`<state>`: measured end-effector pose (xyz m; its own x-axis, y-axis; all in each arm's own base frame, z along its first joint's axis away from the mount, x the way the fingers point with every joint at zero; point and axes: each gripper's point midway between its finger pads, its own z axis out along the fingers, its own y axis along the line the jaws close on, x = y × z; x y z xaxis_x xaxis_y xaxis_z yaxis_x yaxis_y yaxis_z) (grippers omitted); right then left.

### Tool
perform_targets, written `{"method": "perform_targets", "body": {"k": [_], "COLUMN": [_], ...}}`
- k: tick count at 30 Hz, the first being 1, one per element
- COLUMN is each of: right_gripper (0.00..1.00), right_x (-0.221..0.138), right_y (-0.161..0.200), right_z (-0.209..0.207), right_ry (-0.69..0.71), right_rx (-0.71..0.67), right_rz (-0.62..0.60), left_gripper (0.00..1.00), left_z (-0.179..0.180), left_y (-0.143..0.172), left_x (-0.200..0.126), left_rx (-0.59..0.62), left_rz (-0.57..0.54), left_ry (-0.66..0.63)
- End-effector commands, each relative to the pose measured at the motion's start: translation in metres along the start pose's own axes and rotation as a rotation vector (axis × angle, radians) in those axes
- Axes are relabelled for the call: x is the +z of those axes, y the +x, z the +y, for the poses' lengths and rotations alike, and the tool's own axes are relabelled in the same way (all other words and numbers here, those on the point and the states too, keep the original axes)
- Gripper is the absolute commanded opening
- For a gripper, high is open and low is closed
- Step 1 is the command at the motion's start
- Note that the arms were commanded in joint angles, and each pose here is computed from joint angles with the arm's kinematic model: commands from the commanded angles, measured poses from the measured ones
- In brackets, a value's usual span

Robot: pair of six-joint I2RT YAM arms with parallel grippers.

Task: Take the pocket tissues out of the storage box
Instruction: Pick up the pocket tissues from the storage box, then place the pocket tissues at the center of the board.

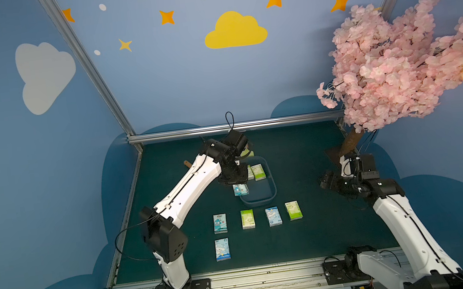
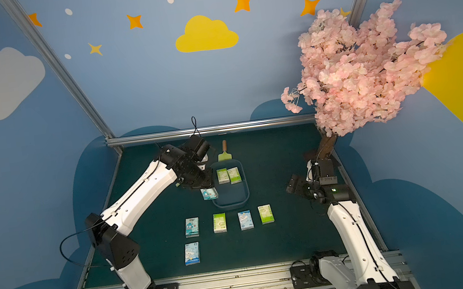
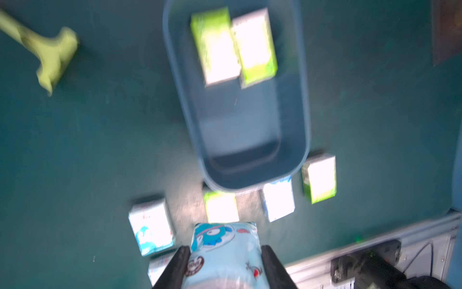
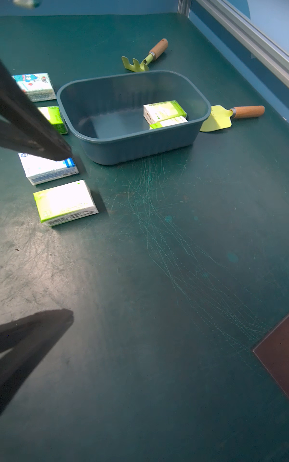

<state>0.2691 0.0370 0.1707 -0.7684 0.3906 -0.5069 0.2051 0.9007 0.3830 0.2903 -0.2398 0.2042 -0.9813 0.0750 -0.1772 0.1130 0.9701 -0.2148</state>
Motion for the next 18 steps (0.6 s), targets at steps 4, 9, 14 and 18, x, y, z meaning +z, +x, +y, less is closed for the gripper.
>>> {"method": "perform_targets", "body": {"k": [4,9,14,18], "right_gripper": [0.98,0.98,0.98,0.98], "right_x": [-0.003,-0.004,-0.006,-0.007], "right_y": [0.009,0.011,0.014,0.019], "right_z": [-0.002,0.002,0.003,0.003], "right_ry": [-0.011,-0.035,-0.049,-0.059], "right_rx": [0.005,-0.005,-0.007,-0.012], "right_rz": [0.008,0.01,0.011,0.012], "left_gripper": [0.42,0.41,0.41,0.41], "left_z": [0.01,0.012,0.008,-0.004], "left_y": [0.076,0.106,0.13,0.146], "left_x": [0.001,0.011,0.033,0.055], "left_rx": [-0.087,-0.119,-0.097,-0.089], "left_rz": [0.183,0.249,0.318,0.378], "left_ry": [0.053,0.072,0.039,0.053]}}
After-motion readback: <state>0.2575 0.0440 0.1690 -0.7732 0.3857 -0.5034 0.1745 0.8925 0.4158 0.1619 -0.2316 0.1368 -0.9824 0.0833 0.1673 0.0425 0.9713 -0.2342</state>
